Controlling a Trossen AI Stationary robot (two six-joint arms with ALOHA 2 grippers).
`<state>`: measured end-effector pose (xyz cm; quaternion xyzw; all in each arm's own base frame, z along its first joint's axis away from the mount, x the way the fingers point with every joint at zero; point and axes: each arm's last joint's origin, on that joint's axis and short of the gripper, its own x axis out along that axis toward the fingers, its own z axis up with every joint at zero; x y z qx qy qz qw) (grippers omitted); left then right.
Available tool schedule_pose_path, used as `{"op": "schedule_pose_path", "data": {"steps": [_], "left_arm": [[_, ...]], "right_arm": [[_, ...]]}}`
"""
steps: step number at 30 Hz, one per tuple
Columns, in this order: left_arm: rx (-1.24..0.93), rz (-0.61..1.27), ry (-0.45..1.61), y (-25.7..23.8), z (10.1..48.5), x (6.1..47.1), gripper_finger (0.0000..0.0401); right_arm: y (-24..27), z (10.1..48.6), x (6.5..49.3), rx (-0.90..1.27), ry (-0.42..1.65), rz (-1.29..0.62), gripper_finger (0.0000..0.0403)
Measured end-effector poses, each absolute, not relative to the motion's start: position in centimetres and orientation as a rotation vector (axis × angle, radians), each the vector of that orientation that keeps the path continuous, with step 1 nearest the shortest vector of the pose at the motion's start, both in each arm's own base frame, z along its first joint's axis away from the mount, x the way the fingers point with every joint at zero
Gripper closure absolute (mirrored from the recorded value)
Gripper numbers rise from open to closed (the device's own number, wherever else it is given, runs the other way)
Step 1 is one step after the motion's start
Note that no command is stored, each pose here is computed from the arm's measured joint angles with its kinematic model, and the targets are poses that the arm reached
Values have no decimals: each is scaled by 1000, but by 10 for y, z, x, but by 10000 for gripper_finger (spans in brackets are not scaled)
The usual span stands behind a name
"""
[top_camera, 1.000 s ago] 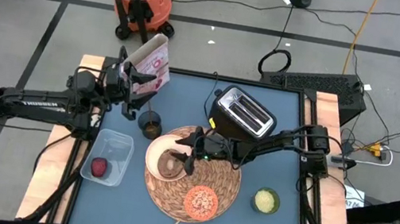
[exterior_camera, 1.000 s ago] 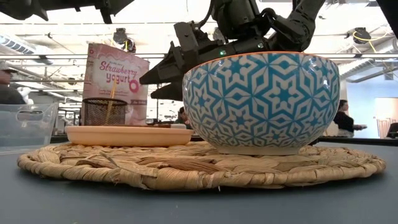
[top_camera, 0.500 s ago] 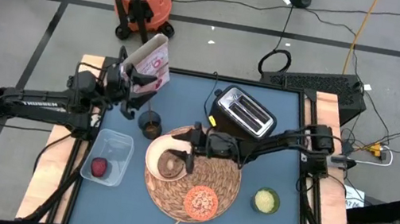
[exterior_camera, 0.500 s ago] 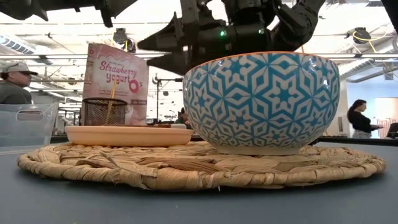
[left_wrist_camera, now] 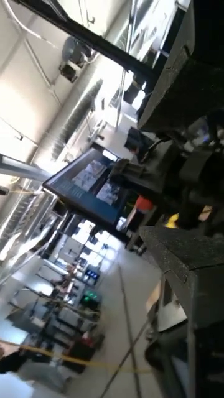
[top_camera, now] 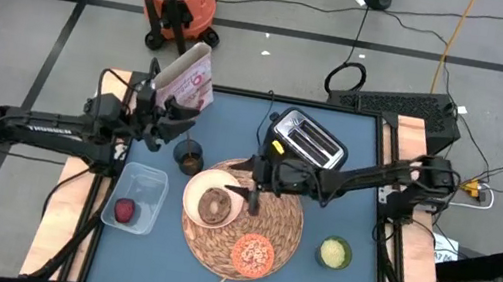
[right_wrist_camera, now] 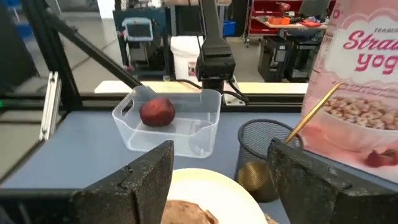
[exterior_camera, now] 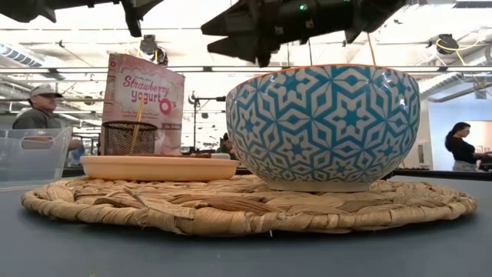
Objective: Arrange a breakfast setting
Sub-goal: Put the red apple on the top left of the placemat
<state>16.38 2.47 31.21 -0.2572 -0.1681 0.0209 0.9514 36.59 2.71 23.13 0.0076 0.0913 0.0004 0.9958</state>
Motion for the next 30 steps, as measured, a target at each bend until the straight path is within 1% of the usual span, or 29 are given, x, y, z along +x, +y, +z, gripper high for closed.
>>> {"op": "schedule_pose_path", "data": {"steps": [3, 8, 13, 18, 25, 27, 30], "left_arm": [[-546, 63, -272, 19, 321, 166, 135], [-569, 188, -39, 11, 352, 163, 135], [-695, 249, 160, 3, 373, 163, 135], [-872, 341, 417, -7, 371, 171, 135], [-1179, 493, 895, -24, 360, 178, 135], [-1213, 552, 1031, -30, 350, 178, 135], [-1191, 633, 1216, -38, 337, 177, 135]], "right_arm": [[26, 243, 358, -26, 199, 4, 156], [25, 258, 346, -92, 207, 10, 156], [25, 264, 343, -110, 197, 11, 156], [25, 263, 342, -112, 212, 12, 156], [25, 260, 342, -120, 240, 14, 156], [25, 260, 342, -121, 240, 15, 156], [25, 260, 342, -120, 238, 14, 156]]}}
